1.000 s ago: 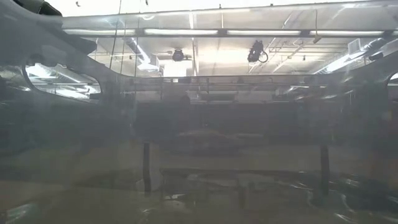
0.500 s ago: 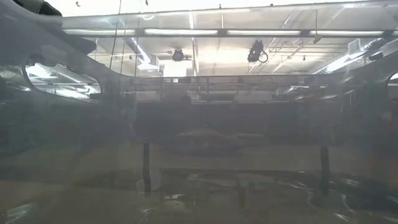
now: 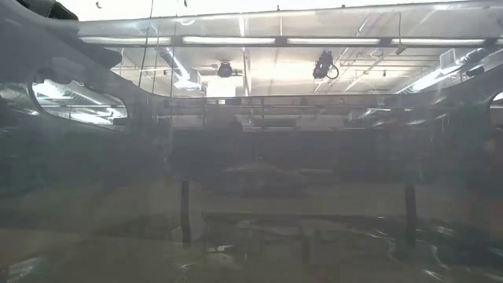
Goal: Sort Maruchan noodles
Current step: Adjust the green noodle packs in the bottom transparent bin
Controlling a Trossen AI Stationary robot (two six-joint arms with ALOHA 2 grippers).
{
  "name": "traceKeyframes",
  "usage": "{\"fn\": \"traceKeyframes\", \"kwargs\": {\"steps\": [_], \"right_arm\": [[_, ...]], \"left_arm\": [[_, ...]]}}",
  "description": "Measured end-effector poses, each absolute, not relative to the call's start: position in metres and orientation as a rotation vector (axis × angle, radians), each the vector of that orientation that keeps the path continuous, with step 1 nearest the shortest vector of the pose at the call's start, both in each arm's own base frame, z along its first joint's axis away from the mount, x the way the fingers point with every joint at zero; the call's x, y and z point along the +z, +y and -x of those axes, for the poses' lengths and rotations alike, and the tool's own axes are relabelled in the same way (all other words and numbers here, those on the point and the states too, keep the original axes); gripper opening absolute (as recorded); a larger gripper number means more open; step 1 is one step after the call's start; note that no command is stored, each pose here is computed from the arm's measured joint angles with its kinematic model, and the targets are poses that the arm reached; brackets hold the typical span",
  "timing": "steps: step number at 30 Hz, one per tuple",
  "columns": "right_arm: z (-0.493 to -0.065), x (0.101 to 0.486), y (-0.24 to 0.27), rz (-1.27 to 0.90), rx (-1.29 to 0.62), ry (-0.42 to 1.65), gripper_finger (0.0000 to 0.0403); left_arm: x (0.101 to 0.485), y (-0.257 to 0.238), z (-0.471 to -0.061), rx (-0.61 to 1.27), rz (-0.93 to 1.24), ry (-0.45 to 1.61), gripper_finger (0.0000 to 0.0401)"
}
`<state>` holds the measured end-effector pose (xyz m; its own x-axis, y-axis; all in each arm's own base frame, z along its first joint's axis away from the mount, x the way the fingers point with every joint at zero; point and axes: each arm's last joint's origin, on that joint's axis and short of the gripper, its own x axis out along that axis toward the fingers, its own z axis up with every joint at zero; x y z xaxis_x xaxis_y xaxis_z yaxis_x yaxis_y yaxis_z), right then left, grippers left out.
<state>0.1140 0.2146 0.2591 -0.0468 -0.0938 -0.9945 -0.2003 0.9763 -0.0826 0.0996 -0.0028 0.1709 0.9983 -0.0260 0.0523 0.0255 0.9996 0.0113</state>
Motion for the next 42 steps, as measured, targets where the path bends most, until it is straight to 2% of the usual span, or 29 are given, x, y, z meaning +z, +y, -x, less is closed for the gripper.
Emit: {"fn": "traceKeyframes", "kwargs": {"steps": [4, 8, 13, 16, 21, 24, 27, 34, 42], "right_arm": [[-0.115, 0.240, 0.206, 0.054, 0.113, 1.643, 0.0154], [-0.117, 0.242, 0.202, -0.076, 0.133, 1.598, 0.0171], [-0.120, 0.245, 0.202, -0.125, 0.141, 1.554, 0.0207], [-0.125, 0.232, 0.205, -0.141, 0.146, 1.563, 0.0225], [-0.128, 0.209, 0.209, -0.177, 0.211, 1.660, 0.0227], [-0.128, 0.207, 0.210, -0.172, 0.213, 1.664, 0.0205], [-0.129, 0.208, 0.211, -0.177, 0.230, 1.650, 0.0166], [-0.129, 0.213, 0.209, -0.147, 0.299, 1.615, 0.0021], [-0.129, 0.241, 0.205, -0.207, 0.306, 1.552, 0.0006]], "left_arm": [[0.171, -0.003, -0.100, -0.026, -0.010, -0.052, 0.0025], [0.171, -0.003, -0.100, -0.026, -0.010, -0.052, 0.0025], [0.171, -0.003, -0.100, -0.026, -0.010, -0.053, 0.0025], [0.171, -0.003, -0.100, -0.026, -0.010, -0.053, 0.0025], [0.171, -0.003, -0.100, -0.026, -0.011, -0.053, 0.0025], [0.171, -0.003, -0.100, -0.026, -0.011, -0.052, 0.0025], [0.171, -0.003, -0.100, -0.026, -0.010, -0.053, 0.0025], [0.171, -0.003, -0.100, -0.026, -0.010, -0.052, 0.0025], [0.171, -0.003, -0.100, -0.026, -0.011, -0.052, 0.0025]]}}
